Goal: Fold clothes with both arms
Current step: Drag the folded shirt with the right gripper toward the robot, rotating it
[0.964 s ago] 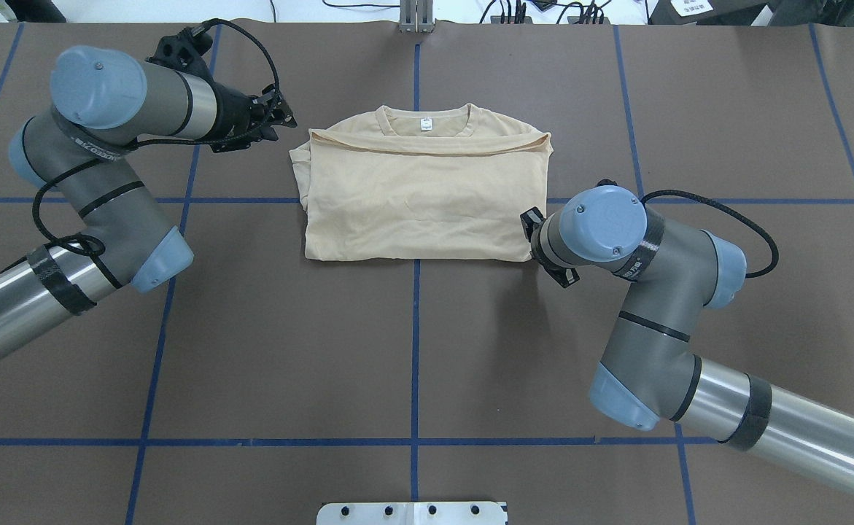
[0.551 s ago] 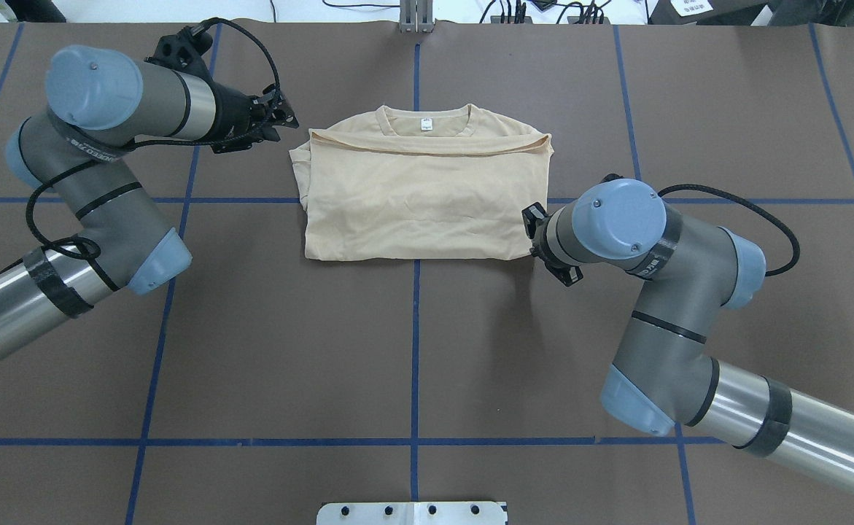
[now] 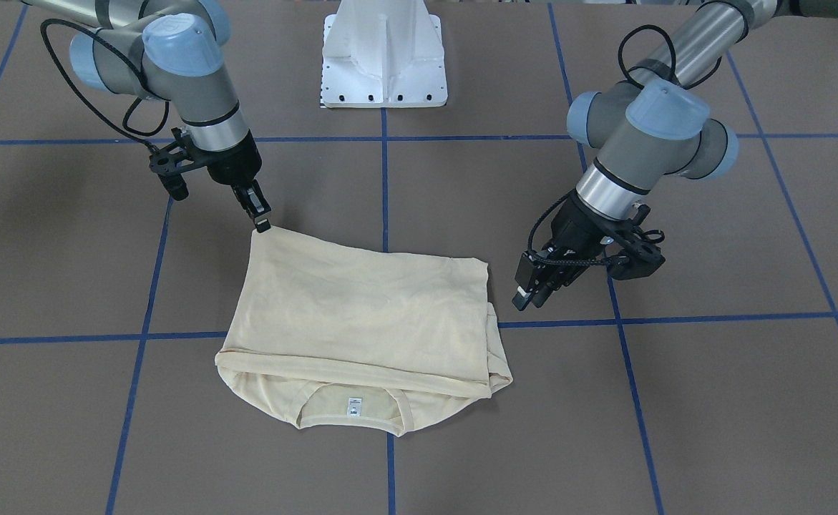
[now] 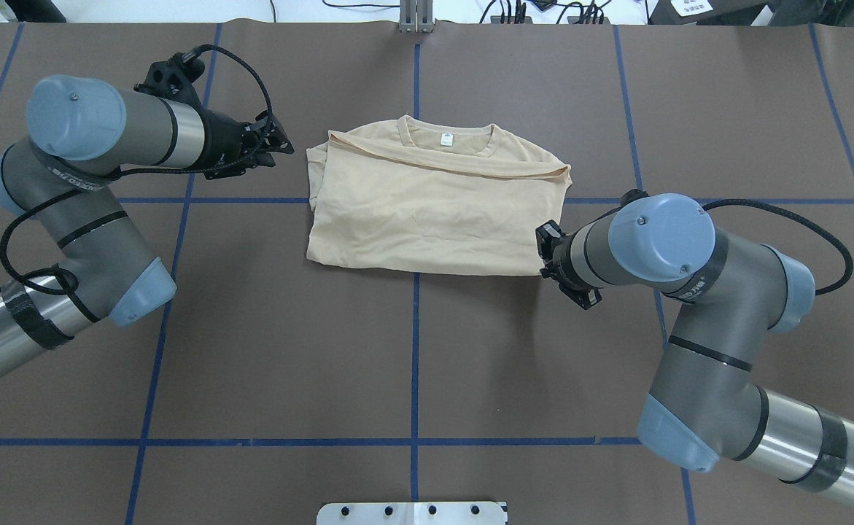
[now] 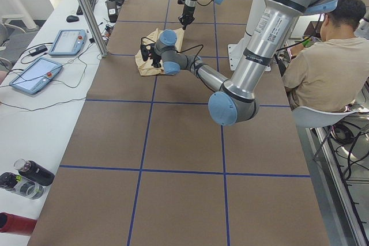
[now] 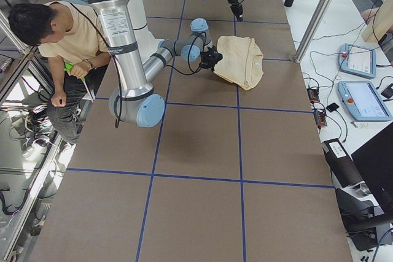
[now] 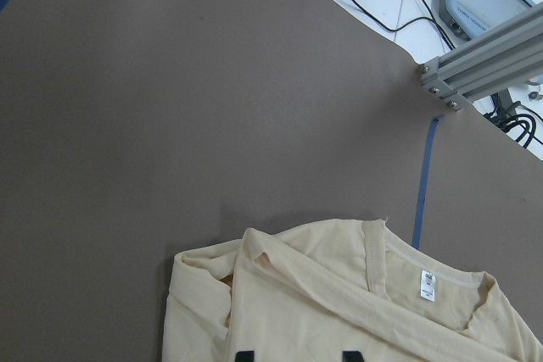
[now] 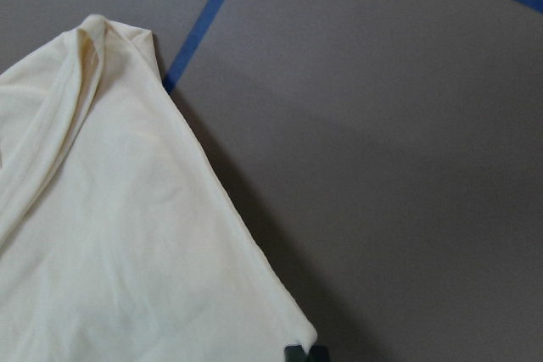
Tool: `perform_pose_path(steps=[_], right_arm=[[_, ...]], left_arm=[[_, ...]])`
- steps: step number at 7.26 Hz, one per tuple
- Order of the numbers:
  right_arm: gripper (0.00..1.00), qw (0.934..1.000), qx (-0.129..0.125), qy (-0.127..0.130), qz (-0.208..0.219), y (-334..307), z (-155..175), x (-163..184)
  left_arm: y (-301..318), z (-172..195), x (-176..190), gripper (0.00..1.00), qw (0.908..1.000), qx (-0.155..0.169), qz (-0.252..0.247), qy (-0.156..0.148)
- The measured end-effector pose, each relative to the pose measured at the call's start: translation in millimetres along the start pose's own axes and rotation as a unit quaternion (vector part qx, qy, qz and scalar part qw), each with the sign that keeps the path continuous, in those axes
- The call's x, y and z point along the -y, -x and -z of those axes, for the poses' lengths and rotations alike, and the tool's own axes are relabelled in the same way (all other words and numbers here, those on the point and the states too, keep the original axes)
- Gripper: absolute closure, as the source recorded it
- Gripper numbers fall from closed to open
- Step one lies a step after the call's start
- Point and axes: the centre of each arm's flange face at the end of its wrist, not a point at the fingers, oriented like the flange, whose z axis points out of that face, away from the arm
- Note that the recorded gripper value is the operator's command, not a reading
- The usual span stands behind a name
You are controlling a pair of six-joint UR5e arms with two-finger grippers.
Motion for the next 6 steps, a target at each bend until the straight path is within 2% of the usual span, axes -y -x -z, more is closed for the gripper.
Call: perform_pose_path(steps=[2,5,6], right_arm=[[1.00,0.9987,-0.039,0.017,0.028,-30,24,-50],[1.00,0.9894,-0.093,0.073,0.084,-97,35,-135],[0.01,0.9868,-0.109,0.087,0.083,-116,35,-155]], left_arm=[[-6,5,-10,0.55,0.9998,0.011,0.003,0.015],[-11,6,-25,0.54,0.9994,0.013,0.001,0.033],[-9,4,-29,0.53,0.9993,0.014,0.000,0.036]])
